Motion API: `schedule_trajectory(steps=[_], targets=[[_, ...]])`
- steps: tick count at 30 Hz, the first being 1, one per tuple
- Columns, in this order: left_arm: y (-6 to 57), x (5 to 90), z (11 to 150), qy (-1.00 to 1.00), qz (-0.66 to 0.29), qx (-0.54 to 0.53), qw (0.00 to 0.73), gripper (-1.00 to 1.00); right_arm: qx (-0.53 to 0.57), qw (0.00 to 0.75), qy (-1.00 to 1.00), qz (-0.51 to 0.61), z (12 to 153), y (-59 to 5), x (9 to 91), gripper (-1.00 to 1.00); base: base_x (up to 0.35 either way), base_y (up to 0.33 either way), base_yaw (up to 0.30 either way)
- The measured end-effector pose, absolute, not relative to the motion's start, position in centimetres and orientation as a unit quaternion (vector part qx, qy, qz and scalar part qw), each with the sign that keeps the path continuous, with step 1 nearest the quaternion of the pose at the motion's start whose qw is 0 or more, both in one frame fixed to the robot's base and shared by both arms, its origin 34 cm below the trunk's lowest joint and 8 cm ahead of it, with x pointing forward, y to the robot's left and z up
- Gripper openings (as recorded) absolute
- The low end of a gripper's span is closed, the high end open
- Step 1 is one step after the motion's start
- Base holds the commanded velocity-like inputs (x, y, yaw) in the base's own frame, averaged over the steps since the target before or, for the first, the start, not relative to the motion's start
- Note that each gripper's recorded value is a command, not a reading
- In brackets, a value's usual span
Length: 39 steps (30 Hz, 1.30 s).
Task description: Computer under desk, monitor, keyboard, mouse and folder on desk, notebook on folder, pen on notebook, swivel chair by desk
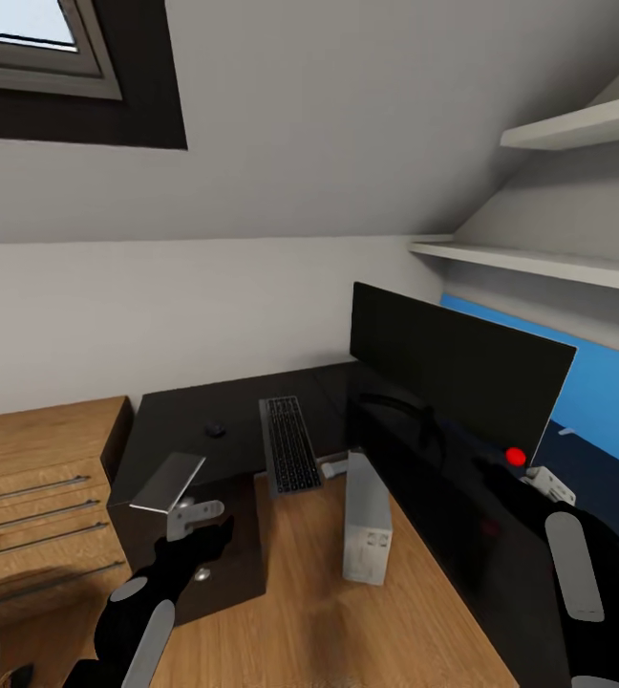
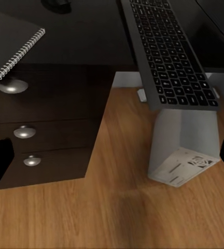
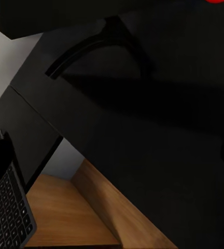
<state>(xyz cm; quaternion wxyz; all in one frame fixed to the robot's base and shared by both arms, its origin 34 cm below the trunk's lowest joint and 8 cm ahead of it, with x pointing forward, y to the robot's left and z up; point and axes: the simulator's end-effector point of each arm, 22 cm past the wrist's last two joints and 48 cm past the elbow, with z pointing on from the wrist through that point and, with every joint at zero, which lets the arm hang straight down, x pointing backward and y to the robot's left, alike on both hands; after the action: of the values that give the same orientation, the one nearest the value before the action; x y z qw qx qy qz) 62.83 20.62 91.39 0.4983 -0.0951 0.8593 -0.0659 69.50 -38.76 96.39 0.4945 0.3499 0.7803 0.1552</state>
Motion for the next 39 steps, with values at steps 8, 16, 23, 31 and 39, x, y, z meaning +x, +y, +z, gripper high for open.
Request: schedule_trajectory(steps=[8, 16, 23, 31, 39], targets=[[20.61, 62.83, 90.79, 0.862, -0.065, -0.095, 0.493, 1.00, 0.351, 0.490, 0.783, 0.153, 95.71, -38.79, 69.56, 1.00, 0.000, 0.000, -0.002], [20.61, 62.83, 90.68, 0.863, -0.065, -0.096, 0.492, 1.00, 0.351, 0.490, 0.782, 0.158, 95.74, -38.66, 69.65, 1.00, 0.000, 0.000, -0.001], [20.62, 62.84, 90.67, 0.863, -0.065, -0.096, 0.492, 1.00, 0.352, 0.489, 0.782, 0.159, 95.68, -38.58, 69.65, 1.00, 0.000, 0.000, -0.038], [20.64, 62.84, 90.67, 0.863, -0.065, -0.096, 0.492, 1.00, 0.352, 0.489, 0.782, 0.160, 95.64, -38.56, 69.65, 1.00, 0.000, 0.000, -0.218], [20.65, 62.84, 90.67, 0.863, -0.065, -0.096, 0.492, 1.00, 0.353, 0.488, 0.782, 0.159, 95.60, -38.61, 69.62, 1.00, 0.000, 0.000, -0.258]])
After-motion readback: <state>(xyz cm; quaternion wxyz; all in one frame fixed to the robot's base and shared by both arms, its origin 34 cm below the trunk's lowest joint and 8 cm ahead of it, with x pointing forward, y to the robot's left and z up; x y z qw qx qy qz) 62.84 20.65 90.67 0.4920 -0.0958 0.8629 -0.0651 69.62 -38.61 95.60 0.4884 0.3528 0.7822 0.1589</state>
